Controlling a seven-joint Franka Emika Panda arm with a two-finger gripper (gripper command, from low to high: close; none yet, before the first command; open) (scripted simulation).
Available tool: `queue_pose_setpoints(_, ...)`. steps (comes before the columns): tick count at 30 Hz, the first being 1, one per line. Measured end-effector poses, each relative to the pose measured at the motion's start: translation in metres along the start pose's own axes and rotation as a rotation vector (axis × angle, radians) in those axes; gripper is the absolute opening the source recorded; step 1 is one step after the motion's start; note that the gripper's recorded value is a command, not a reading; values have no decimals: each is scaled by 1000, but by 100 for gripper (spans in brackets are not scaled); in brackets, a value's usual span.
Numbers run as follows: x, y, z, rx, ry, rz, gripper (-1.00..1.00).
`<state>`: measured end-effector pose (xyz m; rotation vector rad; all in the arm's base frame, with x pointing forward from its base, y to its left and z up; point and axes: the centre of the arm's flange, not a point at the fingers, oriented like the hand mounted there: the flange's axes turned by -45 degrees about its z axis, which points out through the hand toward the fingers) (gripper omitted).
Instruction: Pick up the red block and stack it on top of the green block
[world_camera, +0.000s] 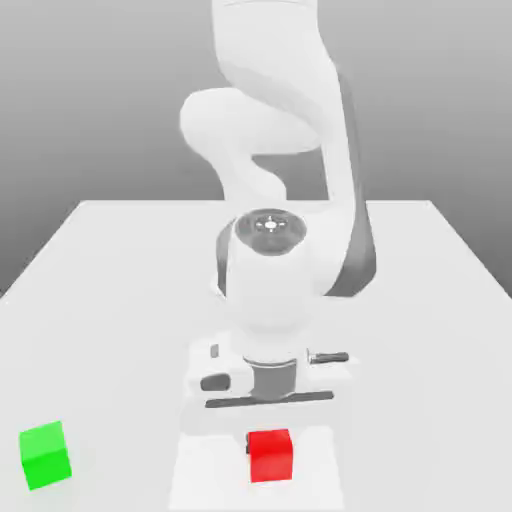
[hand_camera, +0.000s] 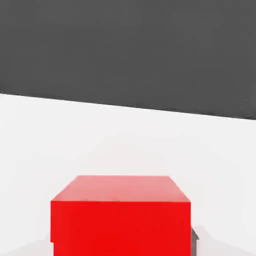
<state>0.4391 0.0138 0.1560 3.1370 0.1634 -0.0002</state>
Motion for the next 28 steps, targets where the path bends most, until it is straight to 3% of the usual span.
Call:
queue_pose_setpoints(5, 0, 6, -50, 1, -1, 5, -100)
queue_pose_setpoints(19, -24, 243, -84, 4, -4, 182, -100)
queue_pose_setpoints(24, -34, 272, -44, 1, 1, 200, -100)
queue_pose_setpoints(25, -35, 272, -33, 1, 0, 202, 100)
queue_pose_setpoints(28, -35, 272, -33, 1, 0, 202, 100)
